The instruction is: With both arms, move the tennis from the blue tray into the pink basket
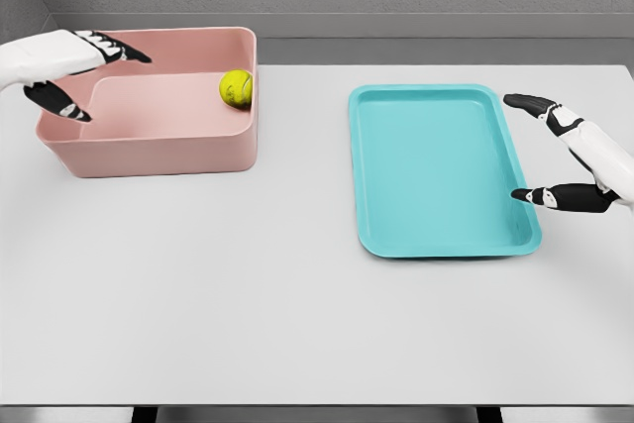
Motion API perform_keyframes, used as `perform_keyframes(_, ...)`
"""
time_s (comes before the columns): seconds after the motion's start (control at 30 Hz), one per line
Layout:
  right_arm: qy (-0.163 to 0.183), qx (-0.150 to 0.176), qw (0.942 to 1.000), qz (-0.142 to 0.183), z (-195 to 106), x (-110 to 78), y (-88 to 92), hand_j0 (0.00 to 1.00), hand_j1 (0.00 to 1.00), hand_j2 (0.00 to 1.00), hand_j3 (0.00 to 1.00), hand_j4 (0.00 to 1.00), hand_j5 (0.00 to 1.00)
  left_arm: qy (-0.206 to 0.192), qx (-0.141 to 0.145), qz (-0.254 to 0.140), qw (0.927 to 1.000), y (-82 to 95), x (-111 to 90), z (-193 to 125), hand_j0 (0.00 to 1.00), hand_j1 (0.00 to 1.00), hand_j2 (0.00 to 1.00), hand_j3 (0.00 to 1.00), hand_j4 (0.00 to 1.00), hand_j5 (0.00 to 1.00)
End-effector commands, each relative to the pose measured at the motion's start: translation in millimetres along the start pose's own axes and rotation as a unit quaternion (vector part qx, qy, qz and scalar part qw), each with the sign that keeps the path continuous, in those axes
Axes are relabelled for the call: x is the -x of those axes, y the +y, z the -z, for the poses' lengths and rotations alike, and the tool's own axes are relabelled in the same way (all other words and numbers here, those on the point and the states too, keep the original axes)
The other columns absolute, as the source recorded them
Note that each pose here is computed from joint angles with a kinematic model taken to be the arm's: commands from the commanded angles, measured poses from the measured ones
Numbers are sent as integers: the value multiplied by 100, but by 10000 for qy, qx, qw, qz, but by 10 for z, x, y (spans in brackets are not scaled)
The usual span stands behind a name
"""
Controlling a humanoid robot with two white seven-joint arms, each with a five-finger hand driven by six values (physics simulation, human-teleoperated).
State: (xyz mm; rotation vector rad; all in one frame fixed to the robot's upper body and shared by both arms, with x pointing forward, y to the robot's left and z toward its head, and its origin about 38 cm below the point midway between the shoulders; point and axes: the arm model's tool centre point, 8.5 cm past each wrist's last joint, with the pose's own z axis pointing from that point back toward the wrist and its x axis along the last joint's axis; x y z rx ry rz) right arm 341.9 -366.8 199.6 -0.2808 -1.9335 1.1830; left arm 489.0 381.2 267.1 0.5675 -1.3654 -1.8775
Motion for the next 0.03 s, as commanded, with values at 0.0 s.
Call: perform_keyframes(0.0,-6,25,10000,31,-2,0,-8,100,100,100,100,100,100,11,-45,25,10000,48,3,-54,100,100,100,100,100,100)
